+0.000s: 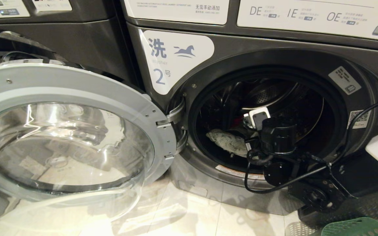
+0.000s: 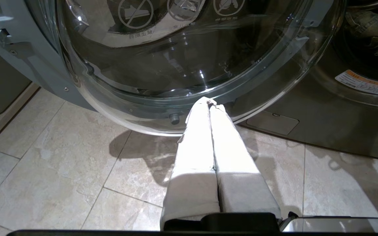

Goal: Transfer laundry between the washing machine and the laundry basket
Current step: Pick a cloth and place it into the basket

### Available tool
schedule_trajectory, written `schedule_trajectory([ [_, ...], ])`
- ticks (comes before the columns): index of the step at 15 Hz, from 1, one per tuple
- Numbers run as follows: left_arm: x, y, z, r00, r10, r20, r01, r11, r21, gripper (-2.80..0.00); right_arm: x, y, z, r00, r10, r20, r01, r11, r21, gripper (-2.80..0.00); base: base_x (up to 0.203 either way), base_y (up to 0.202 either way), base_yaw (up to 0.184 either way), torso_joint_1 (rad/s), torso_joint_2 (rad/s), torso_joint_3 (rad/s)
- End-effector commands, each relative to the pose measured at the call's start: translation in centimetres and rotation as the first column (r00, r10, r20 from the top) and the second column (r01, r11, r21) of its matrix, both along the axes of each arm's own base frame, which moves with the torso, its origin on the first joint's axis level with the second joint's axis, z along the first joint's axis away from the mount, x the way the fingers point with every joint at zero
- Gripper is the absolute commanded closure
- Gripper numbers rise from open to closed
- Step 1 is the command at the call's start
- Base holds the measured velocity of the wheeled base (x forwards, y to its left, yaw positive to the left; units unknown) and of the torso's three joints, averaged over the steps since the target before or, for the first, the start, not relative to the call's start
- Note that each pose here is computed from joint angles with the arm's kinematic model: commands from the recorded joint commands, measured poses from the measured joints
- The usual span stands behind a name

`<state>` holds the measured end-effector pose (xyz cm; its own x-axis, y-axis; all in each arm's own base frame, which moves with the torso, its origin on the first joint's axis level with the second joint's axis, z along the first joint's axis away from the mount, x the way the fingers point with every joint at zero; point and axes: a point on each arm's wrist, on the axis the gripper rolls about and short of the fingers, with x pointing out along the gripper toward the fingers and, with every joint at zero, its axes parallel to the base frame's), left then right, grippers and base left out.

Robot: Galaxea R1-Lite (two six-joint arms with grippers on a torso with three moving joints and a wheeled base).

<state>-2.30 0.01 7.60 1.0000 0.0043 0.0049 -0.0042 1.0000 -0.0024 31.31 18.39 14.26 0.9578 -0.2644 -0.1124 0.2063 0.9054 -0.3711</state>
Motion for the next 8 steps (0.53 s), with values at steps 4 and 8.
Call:
schedule_trajectory([
  [4,0.0,0.0,0.0,1.000,0.001,-0.002,-0.001,1.000,-0.001,0.00,3.3,0.3,-2.8,0.992,-0.064,-0.110,0.055,0.995,-0.080,0.00,0.000,0.000,0.000,0.000,0.00,0.000],
  [8,0.0,0.0,0.0,1.000,0.000,0.000,0.000,1.000,0.000,0.00,5.4,-0.2,-2.0,0.984,-0.099,-0.148,0.084,0.991,-0.102,0.00,0.000,0.000,0.000,0.000,0.00,0.000],
])
